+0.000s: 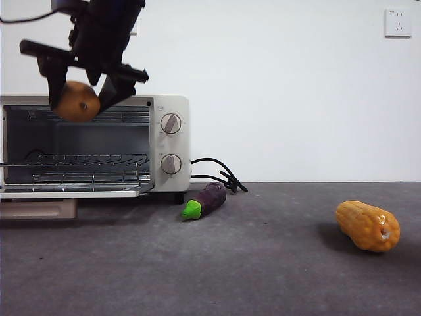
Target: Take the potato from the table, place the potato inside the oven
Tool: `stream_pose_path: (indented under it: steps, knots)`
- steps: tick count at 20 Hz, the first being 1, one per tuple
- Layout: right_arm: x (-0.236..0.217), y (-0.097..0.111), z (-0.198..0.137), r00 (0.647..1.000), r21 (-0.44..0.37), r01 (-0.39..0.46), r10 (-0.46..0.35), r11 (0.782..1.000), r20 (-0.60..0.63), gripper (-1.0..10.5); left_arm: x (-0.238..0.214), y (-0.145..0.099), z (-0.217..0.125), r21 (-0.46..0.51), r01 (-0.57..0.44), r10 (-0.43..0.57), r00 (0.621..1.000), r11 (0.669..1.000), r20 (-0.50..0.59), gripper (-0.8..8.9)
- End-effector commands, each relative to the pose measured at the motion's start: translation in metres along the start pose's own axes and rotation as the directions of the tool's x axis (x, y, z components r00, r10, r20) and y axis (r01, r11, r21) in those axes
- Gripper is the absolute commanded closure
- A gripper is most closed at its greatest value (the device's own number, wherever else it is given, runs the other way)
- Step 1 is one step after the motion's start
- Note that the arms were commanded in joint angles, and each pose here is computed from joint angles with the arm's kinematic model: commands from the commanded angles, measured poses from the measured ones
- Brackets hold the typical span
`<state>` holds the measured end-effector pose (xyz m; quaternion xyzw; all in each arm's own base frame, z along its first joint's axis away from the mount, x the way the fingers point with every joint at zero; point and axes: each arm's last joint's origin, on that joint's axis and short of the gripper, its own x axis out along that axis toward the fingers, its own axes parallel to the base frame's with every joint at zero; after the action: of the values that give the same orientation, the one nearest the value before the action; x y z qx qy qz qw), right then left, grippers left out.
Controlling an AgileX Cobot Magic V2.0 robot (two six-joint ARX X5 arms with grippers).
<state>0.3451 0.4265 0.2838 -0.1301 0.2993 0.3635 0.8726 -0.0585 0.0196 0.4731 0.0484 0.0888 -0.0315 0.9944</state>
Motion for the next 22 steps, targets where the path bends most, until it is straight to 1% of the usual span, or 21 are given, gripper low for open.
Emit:
stream_pose_path:
  steps: [1,4,11,12,17,20,22]
  knots:
    - [0.02,-0.001,-0.012,1.0,0.014,-0.001,0.002,1.0,-0.015,9.6,-0.001,0.001,0.0,-0.008,0.001,0.0,1.0,1.0,0.01,8.19]
    - [0.028,-0.002,-0.016,1.0,0.026,0.001,-0.001,1.0,0.004,9.6,-0.001,0.001,0.0,-0.008,0.0,0.0,1.0,1.0,0.01,8.19]
    - [0.045,-0.008,-0.017,0.994,0.055,0.005,-0.011,0.998,0.107,9.6,0.001,0.0,0.001,-0.003,-0.003,0.003,1.0,1.0,0.004,8.19]
    - [0.047,-0.012,-0.018,0.994,0.075,0.008,-0.015,0.997,0.104,9.6,0.001,0.0,0.001,-0.002,-0.003,0.003,1.0,1.0,0.002,8.19]
    - [0.065,-0.015,-0.03,0.996,0.075,0.009,-0.016,0.997,0.087,9.6,0.01,0.0,0.005,0.038,-0.03,0.031,0.999,0.999,-0.025,8.19]
    - [0.068,-0.018,-0.031,0.995,0.08,0.018,-0.026,0.997,0.096,9.6,0.014,-0.001,0.006,0.043,-0.03,0.031,0.999,0.999,-0.034,8.19]
    - [0.068,-0.02,-0.028,0.992,0.085,0.028,-0.038,0.996,0.123,9.6,0.015,-0.001,0.007,0.044,-0.037,0.039,0.998,0.998,-0.039,8.19]
